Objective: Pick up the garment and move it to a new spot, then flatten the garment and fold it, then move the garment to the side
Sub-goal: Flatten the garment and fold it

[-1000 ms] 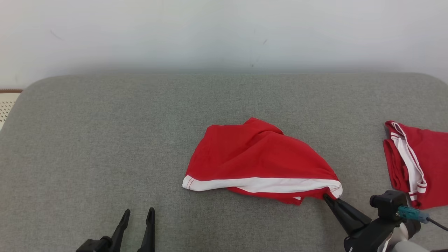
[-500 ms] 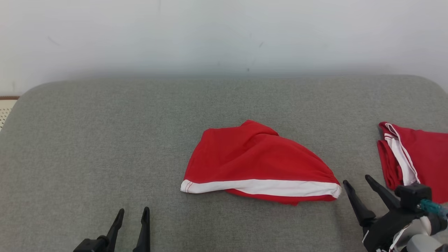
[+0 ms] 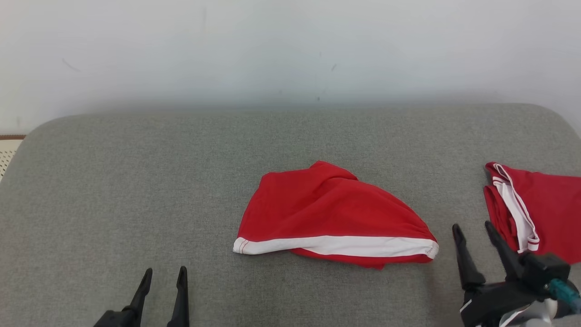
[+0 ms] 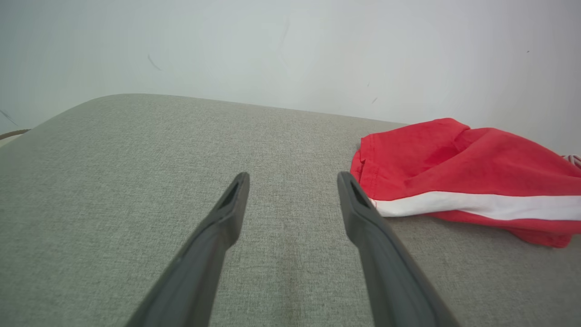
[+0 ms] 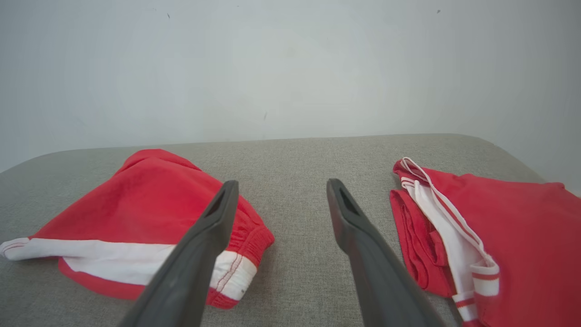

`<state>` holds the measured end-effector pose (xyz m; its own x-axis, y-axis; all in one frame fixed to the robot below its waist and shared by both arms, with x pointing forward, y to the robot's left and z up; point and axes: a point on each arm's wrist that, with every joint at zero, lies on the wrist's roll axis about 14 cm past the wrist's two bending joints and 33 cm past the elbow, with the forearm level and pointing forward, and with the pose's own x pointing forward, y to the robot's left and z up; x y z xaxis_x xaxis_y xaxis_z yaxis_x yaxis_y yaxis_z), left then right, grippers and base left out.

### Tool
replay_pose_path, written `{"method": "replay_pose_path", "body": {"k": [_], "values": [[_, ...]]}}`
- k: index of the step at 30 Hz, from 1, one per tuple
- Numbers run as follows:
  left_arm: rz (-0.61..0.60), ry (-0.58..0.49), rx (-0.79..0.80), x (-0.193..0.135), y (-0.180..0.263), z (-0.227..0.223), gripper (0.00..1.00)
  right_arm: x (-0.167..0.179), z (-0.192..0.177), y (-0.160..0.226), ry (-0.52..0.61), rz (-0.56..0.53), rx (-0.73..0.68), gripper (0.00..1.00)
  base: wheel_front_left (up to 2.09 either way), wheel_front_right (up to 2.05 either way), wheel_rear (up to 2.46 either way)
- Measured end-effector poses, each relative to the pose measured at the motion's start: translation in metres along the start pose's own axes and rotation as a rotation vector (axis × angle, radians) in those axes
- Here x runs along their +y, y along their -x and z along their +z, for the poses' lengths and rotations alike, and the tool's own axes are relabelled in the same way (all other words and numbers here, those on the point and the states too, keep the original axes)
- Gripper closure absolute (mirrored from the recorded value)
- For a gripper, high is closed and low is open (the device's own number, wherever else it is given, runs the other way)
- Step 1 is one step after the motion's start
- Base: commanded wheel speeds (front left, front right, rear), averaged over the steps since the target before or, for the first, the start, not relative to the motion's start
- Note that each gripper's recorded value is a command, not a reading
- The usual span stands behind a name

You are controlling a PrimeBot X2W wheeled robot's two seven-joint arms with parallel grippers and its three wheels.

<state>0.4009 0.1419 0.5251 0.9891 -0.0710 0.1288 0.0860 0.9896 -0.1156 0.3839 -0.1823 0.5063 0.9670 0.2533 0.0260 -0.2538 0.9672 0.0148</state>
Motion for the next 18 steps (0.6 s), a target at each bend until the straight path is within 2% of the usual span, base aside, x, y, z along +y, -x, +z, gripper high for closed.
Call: {"method": "replay_pose_path", "body": {"k": [18], "values": [[0.001, -0.061, -0.019, -0.001, 0.020, 0.008, 0.00, 0.022, -0.003, 0.021, -0.035, -0.036, -0.027, 0.00, 0.00, 0.00, 0.00]]}}
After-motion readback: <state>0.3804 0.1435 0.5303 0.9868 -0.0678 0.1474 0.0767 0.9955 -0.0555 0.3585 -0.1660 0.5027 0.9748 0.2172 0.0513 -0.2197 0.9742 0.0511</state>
